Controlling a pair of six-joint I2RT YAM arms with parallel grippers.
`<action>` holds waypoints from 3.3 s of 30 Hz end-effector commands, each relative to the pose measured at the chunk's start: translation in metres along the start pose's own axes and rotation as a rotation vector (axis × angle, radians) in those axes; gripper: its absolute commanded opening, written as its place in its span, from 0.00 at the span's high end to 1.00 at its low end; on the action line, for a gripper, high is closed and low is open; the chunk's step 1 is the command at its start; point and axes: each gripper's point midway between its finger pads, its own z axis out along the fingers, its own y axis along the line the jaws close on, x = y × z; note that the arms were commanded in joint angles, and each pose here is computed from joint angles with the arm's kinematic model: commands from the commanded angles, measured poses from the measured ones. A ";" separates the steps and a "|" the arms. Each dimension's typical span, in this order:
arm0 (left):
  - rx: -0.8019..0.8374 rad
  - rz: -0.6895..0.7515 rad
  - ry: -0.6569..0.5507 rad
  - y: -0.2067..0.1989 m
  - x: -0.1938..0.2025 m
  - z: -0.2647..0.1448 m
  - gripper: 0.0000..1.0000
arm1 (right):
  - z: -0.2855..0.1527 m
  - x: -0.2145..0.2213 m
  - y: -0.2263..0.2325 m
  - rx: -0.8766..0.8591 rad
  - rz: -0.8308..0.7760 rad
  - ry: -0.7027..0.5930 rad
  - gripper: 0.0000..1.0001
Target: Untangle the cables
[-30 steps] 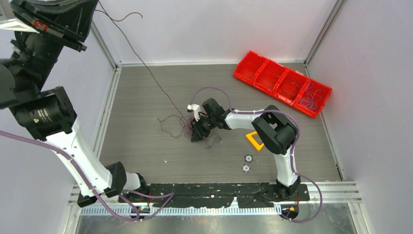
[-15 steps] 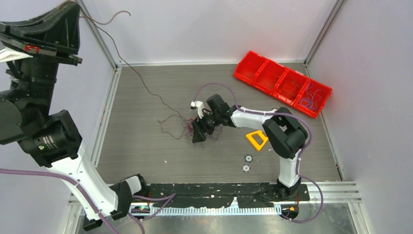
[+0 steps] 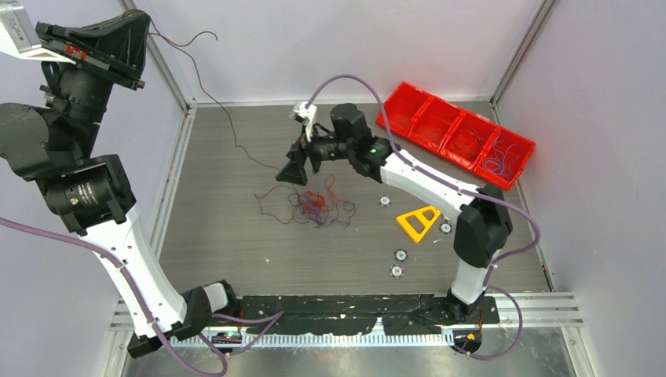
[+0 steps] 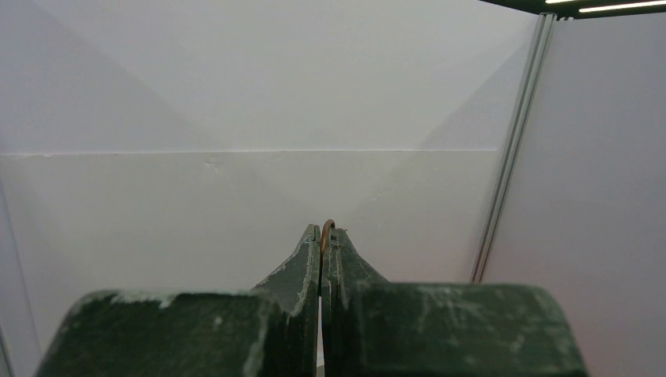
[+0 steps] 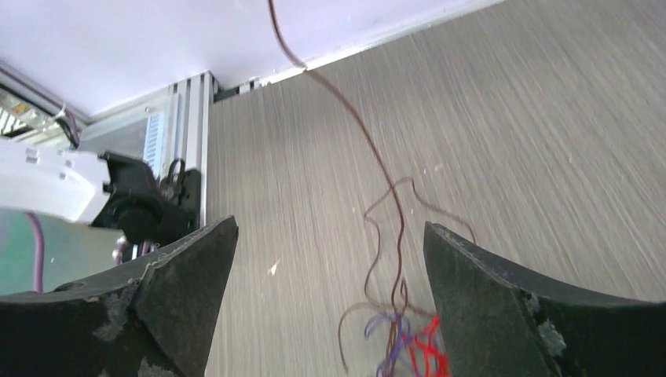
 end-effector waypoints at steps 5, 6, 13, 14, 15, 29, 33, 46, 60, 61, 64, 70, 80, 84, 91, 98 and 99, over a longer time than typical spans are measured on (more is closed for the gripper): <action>0.027 0.058 -0.045 -0.019 -0.023 -0.006 1.00 | 0.058 -0.001 -0.015 0.025 -0.042 0.007 0.07; 0.024 0.060 -0.044 -0.019 -0.023 -0.006 1.00 | 0.063 0.006 -0.017 0.028 -0.055 0.023 0.09; -0.025 0.065 -0.006 -0.007 -0.009 -0.010 1.00 | 0.064 0.008 -0.033 0.102 -0.112 0.035 0.84; -0.048 0.055 0.018 -0.001 0.000 -0.012 1.00 | 0.062 0.005 -0.032 0.101 -0.115 0.030 0.92; -0.074 0.037 0.045 0.007 0.010 -0.014 1.00 | 0.057 -0.004 -0.028 0.094 -0.123 0.014 0.93; -0.252 -0.323 0.518 0.074 0.254 -0.101 1.00 | -0.052 -0.218 0.087 -0.034 -0.205 -0.483 0.95; -0.234 -0.375 0.600 0.071 0.291 -0.121 1.00 | 0.019 -0.061 0.011 0.053 -0.093 -0.110 0.95; -0.153 -0.278 0.540 0.062 0.265 -0.108 1.00 | 0.002 -0.139 0.060 -0.083 -0.104 -0.224 0.94; -0.014 -0.264 0.587 0.045 0.284 -0.106 1.00 | -0.011 -0.097 0.041 -0.052 0.011 -0.157 0.95; -0.008 -0.261 0.625 0.042 0.294 -0.113 1.00 | -0.012 -0.100 0.040 -0.053 0.032 -0.166 0.95; 0.054 -0.278 0.656 0.027 0.304 -0.124 1.00 | -0.027 -0.138 0.044 -0.037 -0.047 -0.254 0.95; 0.261 -0.279 0.699 -0.032 0.302 -0.116 1.00 | -0.037 -0.137 0.046 -0.028 -0.121 -0.206 0.95; 0.420 -0.396 0.751 -0.076 0.318 -0.100 1.00 | -0.058 -0.091 0.076 -0.167 -0.047 -0.109 0.77; 0.419 -0.425 0.738 -0.076 0.318 -0.092 1.00 | -0.067 -0.082 0.081 -0.162 -0.040 -0.114 0.76; 0.480 -0.550 0.711 -0.097 0.310 -0.086 1.00 | -0.056 -0.079 0.060 -0.081 -0.025 -0.113 0.67; 0.445 -0.606 0.730 -0.094 0.320 -0.085 1.00 | -0.060 -0.071 0.042 -0.020 -0.051 -0.086 0.36; 0.450 -0.625 0.723 -0.095 0.318 -0.083 1.00 | -0.059 -0.065 0.039 -0.014 -0.051 -0.077 0.31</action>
